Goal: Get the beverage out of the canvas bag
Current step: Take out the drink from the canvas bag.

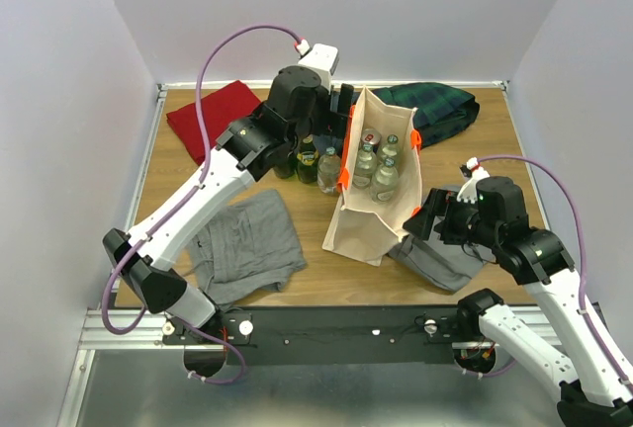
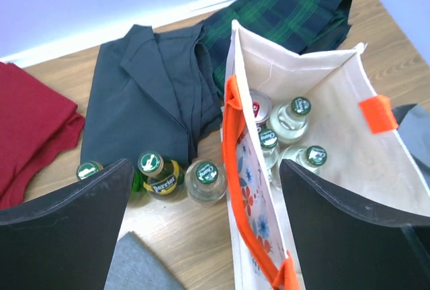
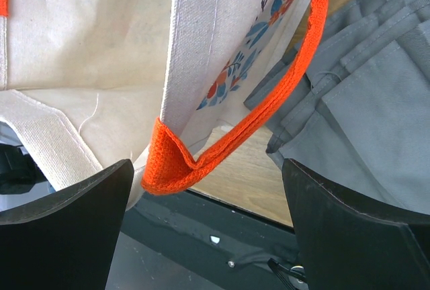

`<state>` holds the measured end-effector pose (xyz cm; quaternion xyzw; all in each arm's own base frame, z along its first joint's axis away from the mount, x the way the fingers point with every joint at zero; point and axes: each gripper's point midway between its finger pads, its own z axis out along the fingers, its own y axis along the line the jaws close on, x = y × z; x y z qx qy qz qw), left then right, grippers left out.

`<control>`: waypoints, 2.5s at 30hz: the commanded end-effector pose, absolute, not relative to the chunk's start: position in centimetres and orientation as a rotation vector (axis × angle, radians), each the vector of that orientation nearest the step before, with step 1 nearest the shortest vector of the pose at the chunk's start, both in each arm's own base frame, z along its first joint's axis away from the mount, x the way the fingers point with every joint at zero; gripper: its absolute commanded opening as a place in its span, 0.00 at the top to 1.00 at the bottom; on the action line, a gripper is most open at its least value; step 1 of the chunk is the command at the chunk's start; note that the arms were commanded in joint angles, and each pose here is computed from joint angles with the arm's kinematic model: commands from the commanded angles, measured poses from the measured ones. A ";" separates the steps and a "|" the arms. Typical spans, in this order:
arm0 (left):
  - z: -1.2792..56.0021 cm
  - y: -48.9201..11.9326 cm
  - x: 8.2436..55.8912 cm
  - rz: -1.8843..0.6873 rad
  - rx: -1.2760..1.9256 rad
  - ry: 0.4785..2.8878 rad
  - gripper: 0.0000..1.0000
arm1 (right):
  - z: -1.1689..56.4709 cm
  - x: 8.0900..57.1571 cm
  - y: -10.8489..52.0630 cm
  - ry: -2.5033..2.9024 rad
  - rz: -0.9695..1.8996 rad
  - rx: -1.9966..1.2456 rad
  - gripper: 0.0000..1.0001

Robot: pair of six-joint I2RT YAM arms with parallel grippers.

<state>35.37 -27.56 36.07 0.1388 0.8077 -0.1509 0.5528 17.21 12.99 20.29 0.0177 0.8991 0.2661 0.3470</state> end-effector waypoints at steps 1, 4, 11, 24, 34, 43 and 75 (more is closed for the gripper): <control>36.5 -28.0 35.6 -0.356 0.368 1.931 0.01 | 19.5 17.2 12.3 2.354 0.639 0.078 0.00; 36.7 -28.7 35.7 -0.373 0.393 1.951 0.01 | 19.8 17.2 12.1 2.337 0.634 0.090 0.00; 37.3 -30.8 35.4 -0.473 0.440 1.961 0.01 | 19.9 17.1 11.9 2.319 0.635 0.106 0.00; 39.9 -33.0 34.4 -0.598 0.551 1.887 0.01 | 20.1 17.1 11.8 2.308 0.633 0.112 0.00; 39.4 -35.2 34.0 -0.607 0.618 1.903 0.01 | 20.2 17.1 11.9 2.306 0.636 0.107 0.00; 39.7 -36.1 33.5 -0.548 0.649 1.895 0.01 | 20.3 17.1 11.8 2.301 0.638 0.106 0.00; 38.2 -42.4 29.7 -0.669 0.823 1.893 0.01 | 20.9 16.7 12.2 2.275 0.675 0.061 0.00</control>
